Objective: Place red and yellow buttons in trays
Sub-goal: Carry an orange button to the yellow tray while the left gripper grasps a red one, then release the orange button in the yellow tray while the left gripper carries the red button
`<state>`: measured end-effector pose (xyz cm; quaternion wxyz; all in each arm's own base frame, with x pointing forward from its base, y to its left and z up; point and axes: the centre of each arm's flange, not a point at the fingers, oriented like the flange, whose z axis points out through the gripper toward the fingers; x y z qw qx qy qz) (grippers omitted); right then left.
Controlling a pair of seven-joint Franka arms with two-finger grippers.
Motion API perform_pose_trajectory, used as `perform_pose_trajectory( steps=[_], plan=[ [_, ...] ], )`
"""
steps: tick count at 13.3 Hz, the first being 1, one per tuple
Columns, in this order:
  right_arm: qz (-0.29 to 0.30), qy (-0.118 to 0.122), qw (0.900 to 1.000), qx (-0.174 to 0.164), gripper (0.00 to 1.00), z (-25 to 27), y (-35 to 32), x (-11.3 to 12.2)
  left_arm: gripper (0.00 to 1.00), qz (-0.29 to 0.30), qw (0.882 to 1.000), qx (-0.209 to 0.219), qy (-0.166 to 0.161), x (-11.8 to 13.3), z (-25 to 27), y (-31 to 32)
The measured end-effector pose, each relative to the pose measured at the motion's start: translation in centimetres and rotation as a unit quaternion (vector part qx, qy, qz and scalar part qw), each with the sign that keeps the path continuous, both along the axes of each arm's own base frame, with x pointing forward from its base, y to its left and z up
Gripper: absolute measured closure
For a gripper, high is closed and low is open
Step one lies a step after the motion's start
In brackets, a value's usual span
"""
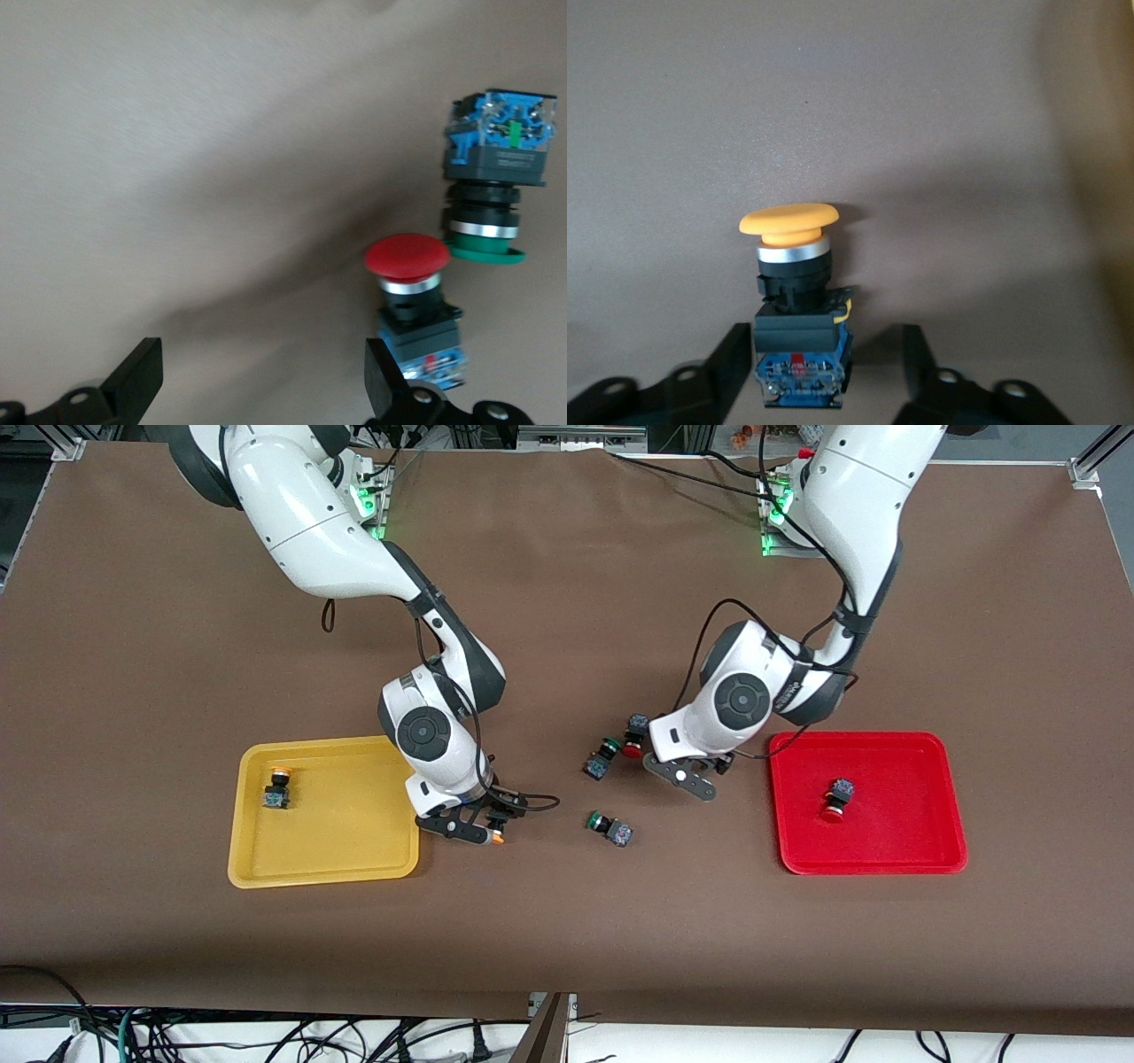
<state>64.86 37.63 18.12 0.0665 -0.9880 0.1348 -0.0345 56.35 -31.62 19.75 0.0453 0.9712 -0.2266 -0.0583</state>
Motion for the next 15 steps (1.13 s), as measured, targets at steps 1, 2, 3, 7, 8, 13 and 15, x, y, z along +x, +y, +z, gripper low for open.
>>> perform_pose_trajectory(
  steps=[1,2,3,7,8,13,15],
  plan=[
    [0.002,-0.004,1.0,-0.004,0.46,0.2,-0.1,0.2,0.0,0.012,1.0,0.001,0.002,-0.5,-0.1,-0.6],
    [0.005,-0.004,1.0,-0.013,0.56,0.6,-0.5,0.5,0.0,0.02,1.0,0.001,0.003,-0.9,0.0,-1.2],
    [0.012,0.005,0.999,-0.029,0.59,1.1,-1.2,0.8,0.0,0.027,1.0,0.0,0.002,-1.3,0.2,-2.0],
    [0.058,0.052,0.995,-0.064,0.59,7.4,-8.5,4.1,0.0,0.039,0.999,0.003,0.0,-3.9,0.5,-6.1],
    [0.07,0.059,0.994,-0.065,0.59,9.0,-11.0,4.9,0.0,0.039,0.999,0.004,0.0,-4.4,0.1,-6.5],
    [0.126,0.108,0.983,-0.072,0.59,8.6,-18.7,5.8,0.41,0.042,0.999,0.006,0.002,-4.8,-1.0,-6.1],
    [0.131,0.138,0.979,-0.073,0.59,6.0,-21.0,5.2,0.59,0.042,0.999,0.006,0.002,-4.8,-1.0,-6.1]
  ],
)
